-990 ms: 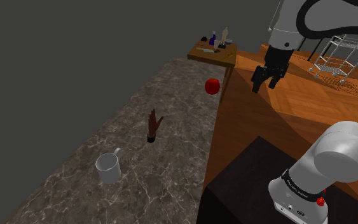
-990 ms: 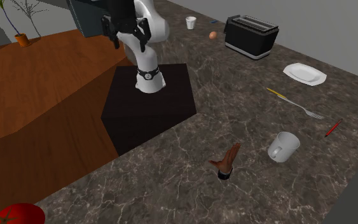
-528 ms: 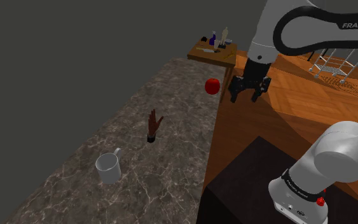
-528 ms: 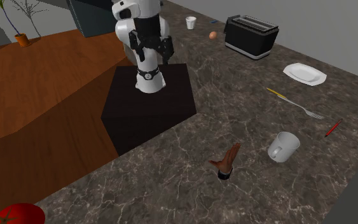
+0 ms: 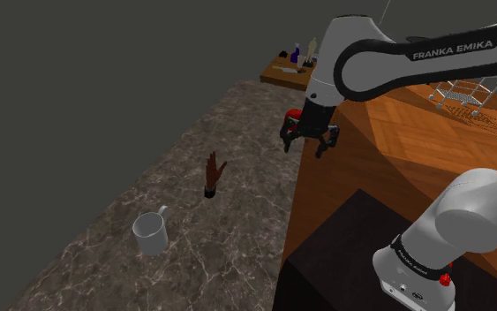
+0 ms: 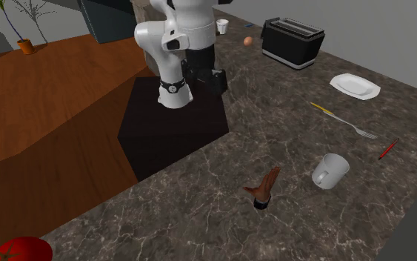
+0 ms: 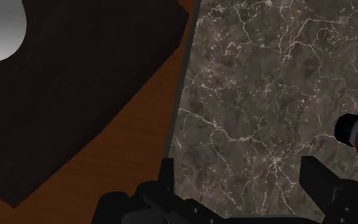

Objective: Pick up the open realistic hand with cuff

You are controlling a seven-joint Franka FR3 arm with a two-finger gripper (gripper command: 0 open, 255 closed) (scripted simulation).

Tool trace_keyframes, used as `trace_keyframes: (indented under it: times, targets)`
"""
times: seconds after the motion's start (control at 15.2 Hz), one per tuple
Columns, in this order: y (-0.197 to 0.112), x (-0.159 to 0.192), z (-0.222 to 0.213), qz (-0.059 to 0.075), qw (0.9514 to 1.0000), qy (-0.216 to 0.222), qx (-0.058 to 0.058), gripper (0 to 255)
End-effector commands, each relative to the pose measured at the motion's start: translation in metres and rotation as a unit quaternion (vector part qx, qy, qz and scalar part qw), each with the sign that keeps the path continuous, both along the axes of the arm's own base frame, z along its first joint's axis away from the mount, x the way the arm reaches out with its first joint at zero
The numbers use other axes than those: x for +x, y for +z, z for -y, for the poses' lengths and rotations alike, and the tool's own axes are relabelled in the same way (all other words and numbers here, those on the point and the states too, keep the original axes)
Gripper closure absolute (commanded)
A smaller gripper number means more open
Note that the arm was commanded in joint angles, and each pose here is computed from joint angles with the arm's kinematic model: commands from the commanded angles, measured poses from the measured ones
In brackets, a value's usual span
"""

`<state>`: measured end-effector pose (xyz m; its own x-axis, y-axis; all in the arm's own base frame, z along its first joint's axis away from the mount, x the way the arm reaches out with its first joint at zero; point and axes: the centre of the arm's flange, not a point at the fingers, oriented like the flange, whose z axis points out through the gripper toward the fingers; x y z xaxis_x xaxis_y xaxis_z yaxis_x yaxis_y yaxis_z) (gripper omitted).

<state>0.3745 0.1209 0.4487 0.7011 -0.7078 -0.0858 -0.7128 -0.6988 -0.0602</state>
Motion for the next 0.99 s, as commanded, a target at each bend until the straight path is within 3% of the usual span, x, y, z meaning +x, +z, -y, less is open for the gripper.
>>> trace_keyframes:
  times: [0.0, 0.2, 0.46, 0.66, 0.92]
  targets:
    - [-0.014, 0.013, -0.015, 0.001, 0.9992, -0.038, 0.007, 0]
    - [-0.031, 0.037, -0.036, 0.003, 0.9956, -0.092, 0.016, 0]
    - [-0.053, 0.073, -0.061, 0.005, 0.9863, -0.163, 0.029, 0]
    - [-0.07, 0.101, -0.076, 0.006, 0.9758, -0.215, 0.038, 0]
    - [-0.091, 0.142, -0.092, 0.008, 0.9575, -0.284, 0.05, 0]
